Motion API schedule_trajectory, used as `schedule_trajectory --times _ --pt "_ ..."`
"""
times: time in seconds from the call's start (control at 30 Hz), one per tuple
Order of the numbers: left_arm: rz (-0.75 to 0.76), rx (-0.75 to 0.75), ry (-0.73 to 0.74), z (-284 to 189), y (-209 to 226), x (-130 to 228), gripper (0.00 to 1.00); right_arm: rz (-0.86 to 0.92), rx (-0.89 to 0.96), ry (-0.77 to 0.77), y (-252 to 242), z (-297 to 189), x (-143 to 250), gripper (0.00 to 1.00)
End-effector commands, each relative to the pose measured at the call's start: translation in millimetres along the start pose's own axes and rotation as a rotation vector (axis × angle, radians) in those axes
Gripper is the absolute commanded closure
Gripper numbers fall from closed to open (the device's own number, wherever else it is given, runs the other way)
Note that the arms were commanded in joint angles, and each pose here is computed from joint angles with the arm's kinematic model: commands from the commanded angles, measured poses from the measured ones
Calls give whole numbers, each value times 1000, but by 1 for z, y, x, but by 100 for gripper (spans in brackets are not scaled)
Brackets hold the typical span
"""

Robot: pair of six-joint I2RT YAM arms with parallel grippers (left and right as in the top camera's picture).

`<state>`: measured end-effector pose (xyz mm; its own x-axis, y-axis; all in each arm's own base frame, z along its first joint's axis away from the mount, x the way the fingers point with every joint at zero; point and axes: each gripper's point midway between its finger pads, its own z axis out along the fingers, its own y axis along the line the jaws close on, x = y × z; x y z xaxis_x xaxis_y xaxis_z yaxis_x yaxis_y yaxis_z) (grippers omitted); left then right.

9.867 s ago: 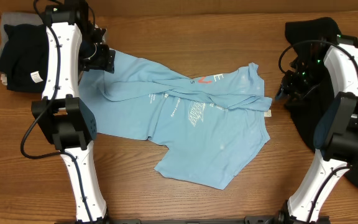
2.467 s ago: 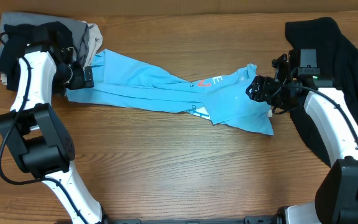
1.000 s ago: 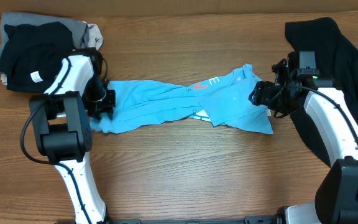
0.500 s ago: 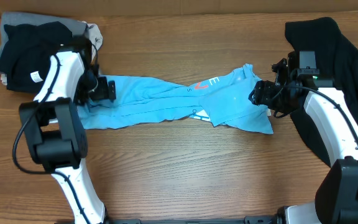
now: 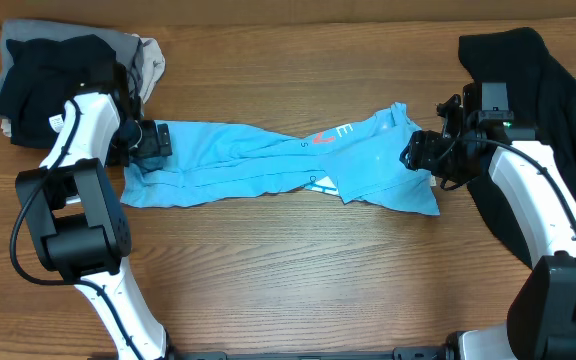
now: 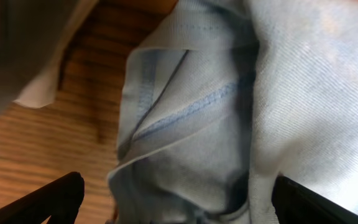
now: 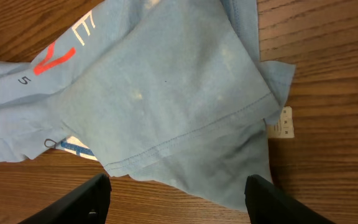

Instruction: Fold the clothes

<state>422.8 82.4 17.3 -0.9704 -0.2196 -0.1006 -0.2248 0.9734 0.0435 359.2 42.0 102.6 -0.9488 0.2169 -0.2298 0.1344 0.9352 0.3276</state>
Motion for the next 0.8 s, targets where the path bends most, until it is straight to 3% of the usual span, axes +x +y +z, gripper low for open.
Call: schedule_trajectory --times 0.0,0.13,0.2,0.27,0.33,0.37,0.4,0.5,0.67,0.77 --pt "30 47 38 19 -9 13 2 -20 -3 -50 4 -12 -12 28" --pt "34 98 42 34 -20 22 5 -20 -3 -52 4 -12 -12 28" --pt "36 118 49 39 -25 27 16 -20 -3 -52 4 -12 -12 28" --pt "35 123 57 42 -26 31 43 -21 -3 -52 4 -13 -12 28" --pt "34 122 66 44 -25 35 78 -20 -3 -53 4 -12 -13 28" --pt "31 121 72 44 -25 37 91 -20 -3 -53 4 -12 -13 28" --pt "25 120 77 44 -24 38 96 -20 -3 -52 4 -13 -12 29" --pt "4 120 87 35 -17 37 96 -12 -3 -50 4 -12 -12 38" --pt "-9 105 56 -19 -7 18 96 13 -2 -42 3 -10 -9 67" --pt "13 79 13 -60 -5 6 96 14 -2 -38 2 -10 -8 70"
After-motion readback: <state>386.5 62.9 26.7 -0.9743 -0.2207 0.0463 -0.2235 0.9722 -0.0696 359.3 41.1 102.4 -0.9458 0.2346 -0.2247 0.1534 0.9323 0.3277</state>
